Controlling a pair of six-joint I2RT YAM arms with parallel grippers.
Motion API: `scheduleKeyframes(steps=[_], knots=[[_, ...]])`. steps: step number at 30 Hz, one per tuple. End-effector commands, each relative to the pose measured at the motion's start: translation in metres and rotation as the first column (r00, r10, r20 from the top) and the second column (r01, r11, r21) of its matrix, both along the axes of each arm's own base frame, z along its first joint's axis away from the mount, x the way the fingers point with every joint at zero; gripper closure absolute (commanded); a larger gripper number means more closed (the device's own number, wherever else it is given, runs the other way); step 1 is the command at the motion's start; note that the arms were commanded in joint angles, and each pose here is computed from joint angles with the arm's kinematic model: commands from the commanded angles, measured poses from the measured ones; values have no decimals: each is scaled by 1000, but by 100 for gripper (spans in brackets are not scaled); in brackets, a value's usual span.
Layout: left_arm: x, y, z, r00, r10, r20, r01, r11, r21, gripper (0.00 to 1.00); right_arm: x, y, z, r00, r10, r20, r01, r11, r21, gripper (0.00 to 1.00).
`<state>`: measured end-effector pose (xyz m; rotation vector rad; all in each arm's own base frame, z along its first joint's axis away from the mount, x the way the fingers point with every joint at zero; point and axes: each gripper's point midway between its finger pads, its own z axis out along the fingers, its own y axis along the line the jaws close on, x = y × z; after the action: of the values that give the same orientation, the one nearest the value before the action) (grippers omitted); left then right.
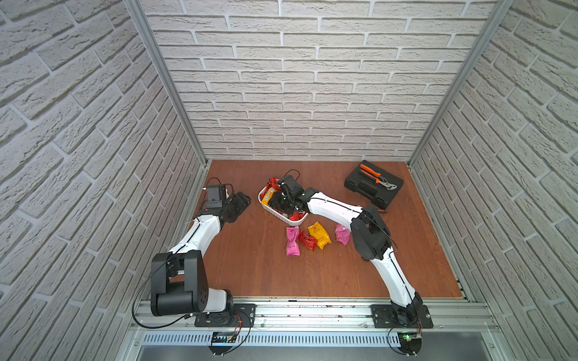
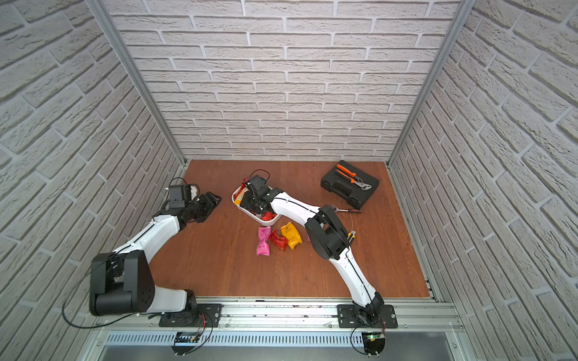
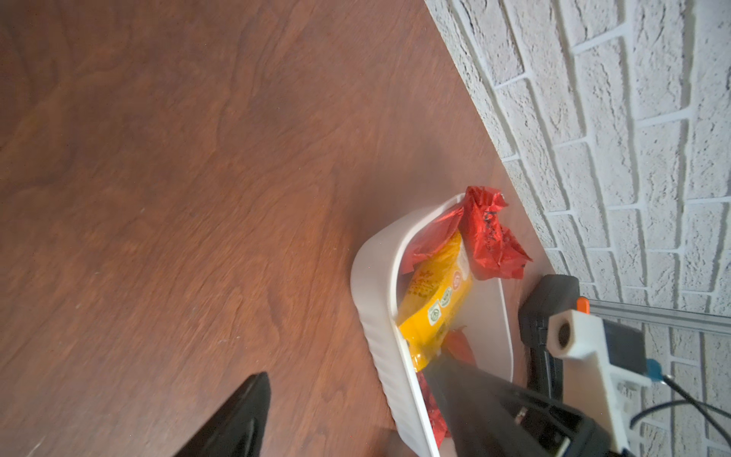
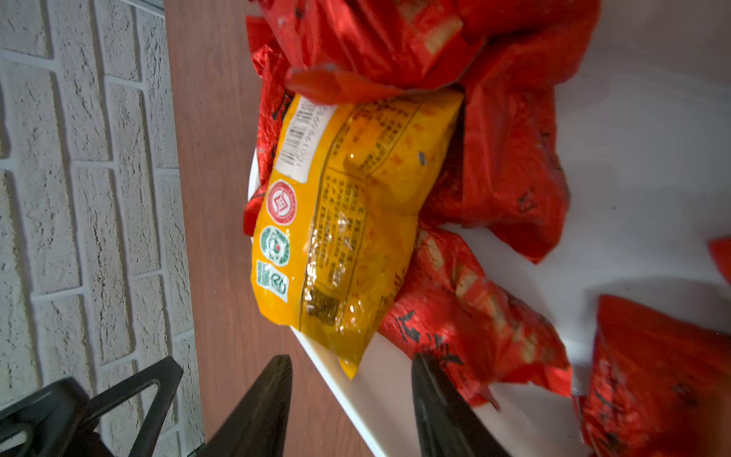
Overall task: Take the tea bags out of the storage box
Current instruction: Pick up the tea bag from the storage box.
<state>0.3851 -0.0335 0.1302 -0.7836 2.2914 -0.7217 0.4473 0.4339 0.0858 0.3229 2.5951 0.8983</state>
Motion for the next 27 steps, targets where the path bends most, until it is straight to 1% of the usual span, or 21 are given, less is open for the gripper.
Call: scheduleKeyframes(steps=[1,4,7,11,15,18,20,27], knots=[[5,-1,3,999,-37,25,36,999,11,25,11,10,14,999,-31,43,29,998,55,46],[6,-1,2,999,-46,16,46,999,11,25,18,13,12,997,-54,51,50,996,69,48],[7,-2,2,998,-59,12,58,998,16,25,23,15,7,996,-78,50,74,994,77,52],[9,0,-2,997,-72,-1,72,997,28,25,29,17,6,994,-92,66,87,993,81,66],[7,0,-3,997,-82,-13,82,996,32,25,30,16,6,994,-86,69,81,994,72,86],[3,3,-2,997,-73,-19,74,996,52,25,25,14,12,994,-78,71,73,995,73,95],[1,6,-1,998,-62,-18,63,996,70,25,21,13,21,994,-67,81,61,995,79,97],[-1,11,5,998,-55,-3,55,993,103,25,0,-5,59,991,-24,132,15,998,68,97]])
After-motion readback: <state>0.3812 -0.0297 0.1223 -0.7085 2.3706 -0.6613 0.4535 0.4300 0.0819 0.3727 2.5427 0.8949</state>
